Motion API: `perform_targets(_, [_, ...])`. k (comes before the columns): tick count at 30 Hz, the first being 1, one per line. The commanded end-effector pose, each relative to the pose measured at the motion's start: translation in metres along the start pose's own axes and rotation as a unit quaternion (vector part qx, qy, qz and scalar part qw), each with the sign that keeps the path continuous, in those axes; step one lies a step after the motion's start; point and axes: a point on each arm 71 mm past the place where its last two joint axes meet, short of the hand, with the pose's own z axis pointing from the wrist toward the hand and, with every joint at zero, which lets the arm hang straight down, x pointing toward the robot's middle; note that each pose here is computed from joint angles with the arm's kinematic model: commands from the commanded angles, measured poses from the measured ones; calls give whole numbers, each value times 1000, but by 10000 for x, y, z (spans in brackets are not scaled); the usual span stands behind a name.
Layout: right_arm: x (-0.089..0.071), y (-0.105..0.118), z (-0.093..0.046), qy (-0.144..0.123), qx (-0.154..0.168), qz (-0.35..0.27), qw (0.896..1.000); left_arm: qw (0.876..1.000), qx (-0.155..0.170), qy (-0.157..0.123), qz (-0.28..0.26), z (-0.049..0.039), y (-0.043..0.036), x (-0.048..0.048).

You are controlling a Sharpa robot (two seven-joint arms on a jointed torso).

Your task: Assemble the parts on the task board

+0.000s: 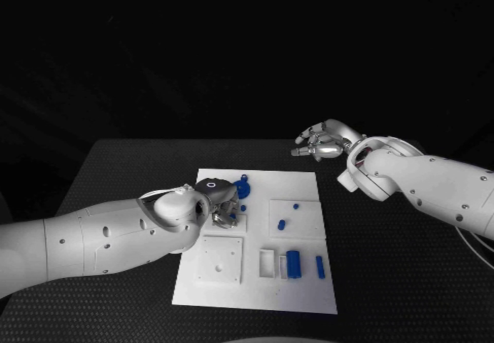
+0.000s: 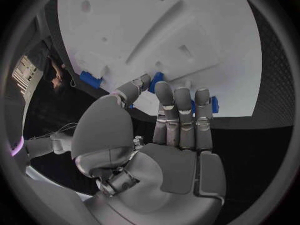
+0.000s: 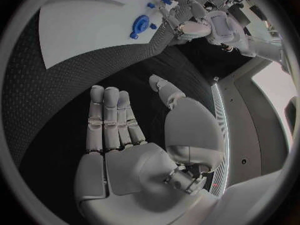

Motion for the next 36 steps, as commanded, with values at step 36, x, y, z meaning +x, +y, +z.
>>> perform_targets(36, [8, 8, 5, 5, -4, 0, 1000, 1000, -3, -17, -1, -8, -22, -16])
